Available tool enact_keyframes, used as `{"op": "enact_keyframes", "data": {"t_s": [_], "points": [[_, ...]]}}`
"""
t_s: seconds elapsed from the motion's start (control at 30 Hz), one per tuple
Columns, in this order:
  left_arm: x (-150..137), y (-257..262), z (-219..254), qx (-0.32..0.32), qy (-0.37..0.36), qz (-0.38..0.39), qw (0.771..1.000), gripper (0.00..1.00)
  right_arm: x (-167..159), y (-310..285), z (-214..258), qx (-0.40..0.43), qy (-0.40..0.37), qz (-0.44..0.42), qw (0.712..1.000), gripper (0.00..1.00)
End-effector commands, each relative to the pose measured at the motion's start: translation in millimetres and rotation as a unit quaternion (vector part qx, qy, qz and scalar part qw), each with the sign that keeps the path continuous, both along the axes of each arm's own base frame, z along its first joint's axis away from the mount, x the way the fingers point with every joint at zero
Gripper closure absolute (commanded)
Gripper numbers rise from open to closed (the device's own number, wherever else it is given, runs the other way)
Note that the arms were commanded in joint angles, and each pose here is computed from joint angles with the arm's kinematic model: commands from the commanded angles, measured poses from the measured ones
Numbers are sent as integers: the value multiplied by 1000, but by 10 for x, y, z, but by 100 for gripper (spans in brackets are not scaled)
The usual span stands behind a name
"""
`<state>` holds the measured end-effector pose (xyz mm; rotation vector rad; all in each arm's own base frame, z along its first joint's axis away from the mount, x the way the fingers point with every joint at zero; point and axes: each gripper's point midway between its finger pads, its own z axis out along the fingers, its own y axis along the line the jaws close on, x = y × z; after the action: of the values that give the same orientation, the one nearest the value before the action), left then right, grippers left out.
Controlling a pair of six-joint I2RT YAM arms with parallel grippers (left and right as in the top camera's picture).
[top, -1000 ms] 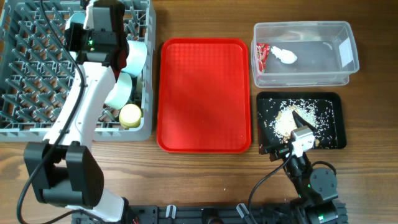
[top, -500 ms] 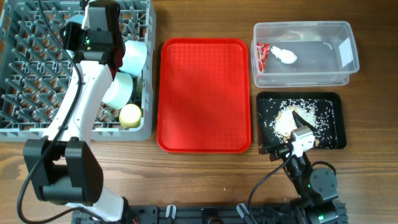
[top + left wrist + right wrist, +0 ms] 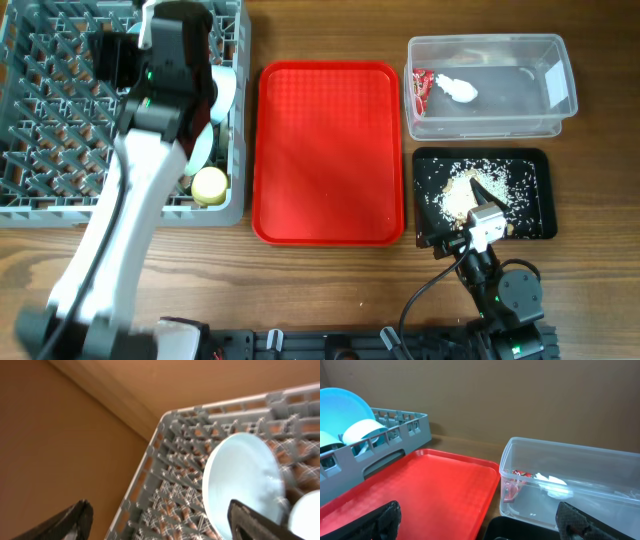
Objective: Sort waste into correct bins and load items into the dishwasher rack
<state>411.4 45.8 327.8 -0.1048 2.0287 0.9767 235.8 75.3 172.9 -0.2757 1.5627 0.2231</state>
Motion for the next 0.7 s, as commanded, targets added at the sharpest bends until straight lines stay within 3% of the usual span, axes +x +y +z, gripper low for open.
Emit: {"op": "enact_keyframes", "data": {"t_s": [0.0,0.07,0.13,0.17,0.3,0.5,0.67], "points": [[-459,-375,217,-168,-78,-51,981,12,-6,13,8,-6,-5,6,1000,0],[-748,-555,120,-272,-63,-77,957,13,-6,13,8,-5,-5,6,1000,0],[-990,-635,50,-336,-43,-83,937,11,-6,13,7,-6,-5,6,1000,0],[-1099,-658,31,-351,-32,-89,932,0,-6,13,8,-6,-5,6,1000,0],[-1445,-862,2,-405,13,-141,903,0,-6,13,7,-6,-5,6,1000,0],[-1821,-1320,58,-495,65,-241,832,0,-6,13,7,-6,-5,6,1000,0],[-1889,-1273,7,-487,76,-234,838,0,-6,13,7,-6,-5,6,1000,0]]}}
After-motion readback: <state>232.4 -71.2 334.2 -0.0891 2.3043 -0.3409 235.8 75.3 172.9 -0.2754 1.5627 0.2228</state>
